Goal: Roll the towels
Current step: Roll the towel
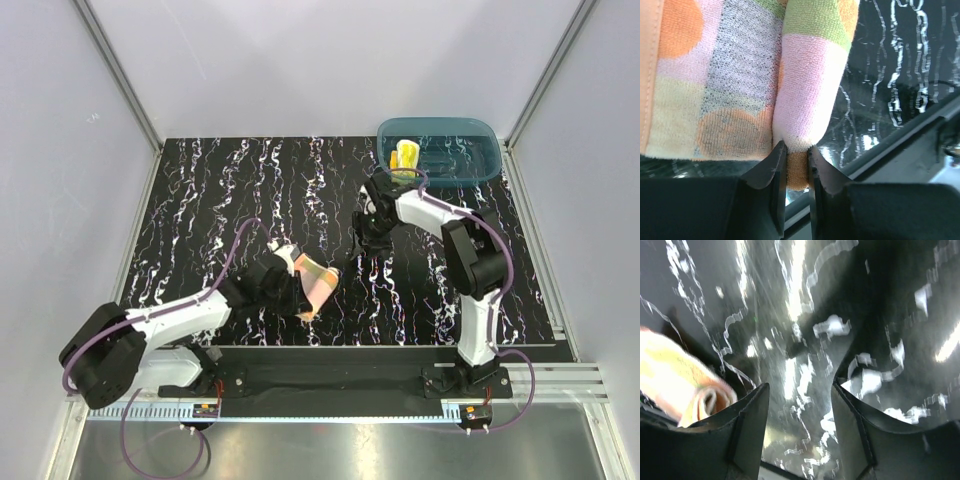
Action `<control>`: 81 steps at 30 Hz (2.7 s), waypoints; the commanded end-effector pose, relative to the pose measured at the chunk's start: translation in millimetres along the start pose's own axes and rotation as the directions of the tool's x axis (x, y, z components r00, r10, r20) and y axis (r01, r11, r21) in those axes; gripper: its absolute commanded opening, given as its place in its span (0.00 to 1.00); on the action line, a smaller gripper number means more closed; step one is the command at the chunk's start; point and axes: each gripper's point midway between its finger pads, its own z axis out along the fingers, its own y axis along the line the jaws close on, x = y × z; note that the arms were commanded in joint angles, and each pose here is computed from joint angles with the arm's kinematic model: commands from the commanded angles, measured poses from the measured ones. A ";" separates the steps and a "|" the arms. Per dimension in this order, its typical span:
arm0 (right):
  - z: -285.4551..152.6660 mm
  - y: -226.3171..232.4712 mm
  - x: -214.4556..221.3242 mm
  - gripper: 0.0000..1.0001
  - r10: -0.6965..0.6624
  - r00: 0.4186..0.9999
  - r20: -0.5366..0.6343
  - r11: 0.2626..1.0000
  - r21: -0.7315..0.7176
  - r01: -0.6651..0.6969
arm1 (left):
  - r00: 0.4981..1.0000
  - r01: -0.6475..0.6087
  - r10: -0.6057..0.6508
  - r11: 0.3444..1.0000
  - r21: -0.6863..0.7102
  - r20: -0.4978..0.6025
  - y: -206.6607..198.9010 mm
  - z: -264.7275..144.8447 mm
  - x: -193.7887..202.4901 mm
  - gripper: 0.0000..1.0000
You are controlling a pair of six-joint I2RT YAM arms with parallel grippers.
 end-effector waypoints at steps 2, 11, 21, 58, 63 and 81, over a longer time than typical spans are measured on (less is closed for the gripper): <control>-48.7 27.6 2.0 0.60 -0.031 0.994 0.109 0.991 -0.128 0.045 | 0.993 0.116 -0.114 0.982 0.148 -0.021 -24.4 3.4 -5.6 0.03; -75.5 80.8 58.9 0.63 -0.011 0.987 0.157 0.871 -0.483 0.086 | 0.923 0.385 -0.377 0.890 0.246 -0.083 -30.3 12.8 -14.6 0.03; -25.4 99.2 90.3 0.63 -0.038 0.996 0.077 0.857 -0.511 0.072 | 0.845 0.534 -0.508 0.793 0.293 -0.164 -21.6 25.5 -7.4 0.03; 37.3 94.3 98.0 0.18 -0.074 0.994 -0.075 0.963 -0.266 0.051 | 0.979 0.014 0.048 0.955 -0.296 0.200 6.4 -57.6 -72.3 0.50; 37.3 97.3 99.7 0.17 -0.077 0.993 -0.095 0.965 -0.256 0.050 | 0.961 -0.100 0.181 0.932 -0.348 0.209 -16.5 -55.2 -71.9 0.49; 39.9 96.4 107.5 0.16 -0.089 0.988 -0.126 0.970 -0.235 0.058 | 0.930 -0.303 0.366 0.829 -0.469 0.046 -42.9 12.1 -29.4 0.49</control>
